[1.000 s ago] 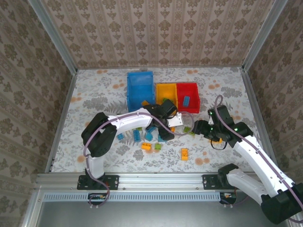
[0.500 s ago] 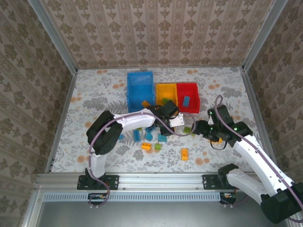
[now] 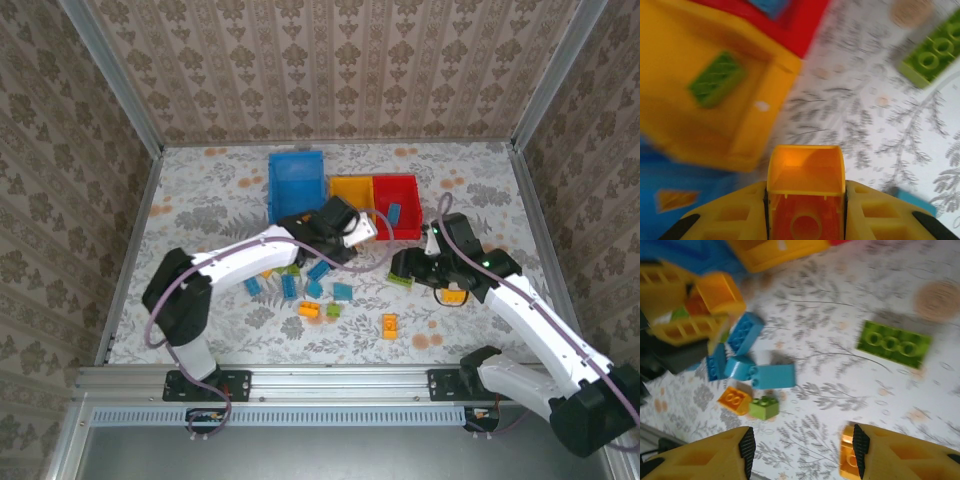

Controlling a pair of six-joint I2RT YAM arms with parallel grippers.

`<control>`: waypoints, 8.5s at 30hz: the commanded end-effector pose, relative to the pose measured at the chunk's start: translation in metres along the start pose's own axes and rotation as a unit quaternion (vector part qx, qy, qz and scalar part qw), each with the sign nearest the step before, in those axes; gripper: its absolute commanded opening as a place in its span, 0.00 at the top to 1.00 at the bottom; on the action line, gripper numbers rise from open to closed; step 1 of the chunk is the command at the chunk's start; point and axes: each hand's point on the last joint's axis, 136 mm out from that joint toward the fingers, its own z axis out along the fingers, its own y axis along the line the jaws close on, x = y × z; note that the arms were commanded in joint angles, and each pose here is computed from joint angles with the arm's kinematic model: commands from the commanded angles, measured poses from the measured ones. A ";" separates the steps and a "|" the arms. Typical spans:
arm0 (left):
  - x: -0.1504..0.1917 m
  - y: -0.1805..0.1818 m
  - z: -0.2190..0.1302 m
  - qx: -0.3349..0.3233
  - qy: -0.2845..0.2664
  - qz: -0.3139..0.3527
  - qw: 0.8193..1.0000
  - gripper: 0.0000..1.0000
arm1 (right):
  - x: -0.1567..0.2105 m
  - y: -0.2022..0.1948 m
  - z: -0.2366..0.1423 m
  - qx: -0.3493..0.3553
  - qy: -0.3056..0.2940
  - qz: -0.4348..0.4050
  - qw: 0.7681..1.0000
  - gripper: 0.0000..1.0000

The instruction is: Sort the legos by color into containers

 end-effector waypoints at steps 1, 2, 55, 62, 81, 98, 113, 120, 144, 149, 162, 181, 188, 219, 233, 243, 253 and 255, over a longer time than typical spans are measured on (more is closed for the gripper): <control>0.026 0.044 -0.021 -0.070 0.048 -0.069 0.994 0.72 | -0.022 0.053 0.001 -0.062 -0.029 -0.085 0.994 0.42; 0.033 0.055 -0.024 -0.084 0.059 -0.082 0.991 0.71 | -0.028 0.064 0.005 -0.076 -0.039 -0.094 0.992 0.42; -0.020 0.036 -0.096 -0.004 -0.198 -0.220 0.955 0.25 | 0.012 -0.077 0.043 0.213 0.011 0.491 0.844 0.33; -0.021 -0.004 -0.124 0.052 -0.239 -0.214 0.946 0.23 | 0.009 -0.083 0.085 0.182 0.007 0.599 0.779 0.23; -0.023 -0.019 -0.135 0.057 -0.231 -0.190 0.952 0.24 | 0.008 -0.108 0.120 0.180 0.001 0.658 0.731 0.45; -0.001 0.034 -0.148 -0.079 -0.220 -0.269 0.934 0.24 | -0.085 -0.015 0.089 0.123 -0.054 0.251 0.959 0.78; 0.022 0.047 -0.152 -0.108 -0.192 -0.310 0.925 0.24 | -0.139 0.027 0.180 0.127 -0.016 0.125 0.984 0.75; 0.033 0.046 -0.153 -0.112 -0.184 -0.315 0.924 0.24 | -0.133 0.025 0.192 0.132 0.005 0.133 0.982 0.55; -0.034 -0.013 -0.074 0.078 -0.095 -0.290 0.949 0.30 | -0.104 -0.037 -0.006 0.208 -0.130 0.070 0.967 0.45; -0.080 -0.055 -0.025 0.162 -0.046 -0.316 0.934 0.33 | -0.077 -0.068 -0.069 0.236 -0.167 0.055 0.956 0.44; -0.131 -0.167 0.086 0.252 0.088 -0.413 0.871 0.36 | -0.046 -0.068 -0.168 0.222 -0.269 0.016 0.937 0.33; -0.131 -0.193 0.148 0.227 0.113 -0.493 0.832 0.39 | -0.007 -0.081 -0.183 0.199 -0.272 0.041 0.940 0.32; -0.119 -0.194 0.158 0.211 0.131 -0.506 0.826 0.53 | -0.007 -0.081 -0.182 0.198 -0.273 0.047 0.940 0.32; -0.062 -0.015 0.007 0.010 0.082 -0.477 0.875 1.00 | -0.029 -0.042 -0.138 0.123 -0.220 -0.010 0.968 0.34; 0.030 0.191 -0.019 -0.141 0.112 -0.509 0.842 1.00 | -0.085 0.106 -0.024 -0.033 -0.182 -0.166 0.969 0.35; 0.051 0.240 0.027 -0.180 0.142 -0.507 0.831 1.00 | -0.108 0.139 0.014 -0.039 -0.156 -0.189 0.969 0.34; 0.067 0.254 0.075 -0.164 0.129 -0.526 0.824 0.99 | -0.113 0.185 0.049 -0.029 -0.182 -0.293 0.938 0.28; 0.066 0.258 0.084 -0.163 0.118 -0.531 0.823 0.99 | -0.114 0.190 0.051 -0.027 -0.182 -0.297 0.937 0.28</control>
